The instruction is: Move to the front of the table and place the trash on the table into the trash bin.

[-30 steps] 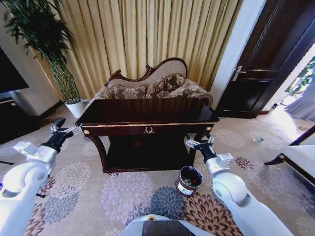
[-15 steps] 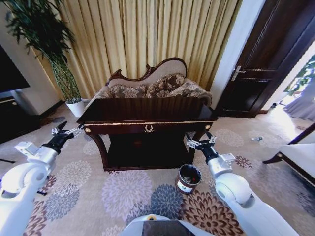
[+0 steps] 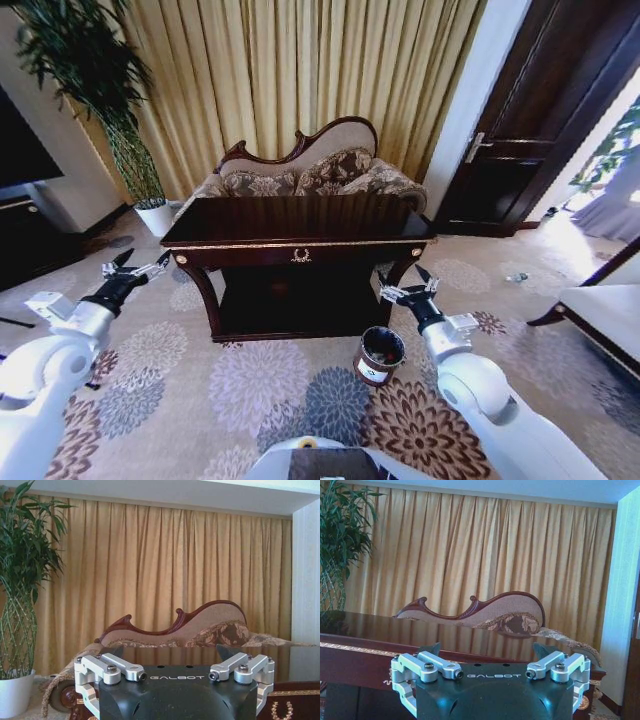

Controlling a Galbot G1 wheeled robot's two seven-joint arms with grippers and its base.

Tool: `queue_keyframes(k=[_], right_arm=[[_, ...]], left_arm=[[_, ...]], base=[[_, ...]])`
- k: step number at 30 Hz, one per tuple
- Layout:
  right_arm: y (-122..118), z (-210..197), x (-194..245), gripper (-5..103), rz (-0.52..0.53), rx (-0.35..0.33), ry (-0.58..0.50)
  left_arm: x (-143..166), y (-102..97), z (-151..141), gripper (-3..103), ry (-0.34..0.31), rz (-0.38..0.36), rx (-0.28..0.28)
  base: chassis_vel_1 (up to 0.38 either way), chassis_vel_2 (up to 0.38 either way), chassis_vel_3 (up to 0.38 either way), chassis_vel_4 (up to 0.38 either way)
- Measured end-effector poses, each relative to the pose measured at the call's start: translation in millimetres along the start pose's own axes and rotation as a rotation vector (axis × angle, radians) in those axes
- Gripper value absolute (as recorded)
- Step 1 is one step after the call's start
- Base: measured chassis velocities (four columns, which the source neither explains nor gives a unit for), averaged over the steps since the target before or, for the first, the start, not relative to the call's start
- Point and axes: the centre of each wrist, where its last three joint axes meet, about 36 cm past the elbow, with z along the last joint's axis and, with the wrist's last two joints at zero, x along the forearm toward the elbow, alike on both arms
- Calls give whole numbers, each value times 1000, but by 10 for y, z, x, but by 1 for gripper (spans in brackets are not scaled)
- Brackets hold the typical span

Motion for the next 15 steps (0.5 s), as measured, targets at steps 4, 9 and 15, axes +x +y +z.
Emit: queue_keyframes(k=[4, 9, 15], right_arm=[[-14, 9, -5, 100, 3, 0, 0], [-19, 29, -12, 100, 2, -4, 1], [-33, 67, -35, 100, 1, -7, 4]], left_arm=[[2, -18, 3, 100, 1, 3, -2], [3, -42, 17, 100, 3, 5, -4], [-6, -49, 9, 100, 1, 8, -6]], base=[[96, -99, -90, 103], [113, -119, -114, 110], [122, -110, -110, 109]])
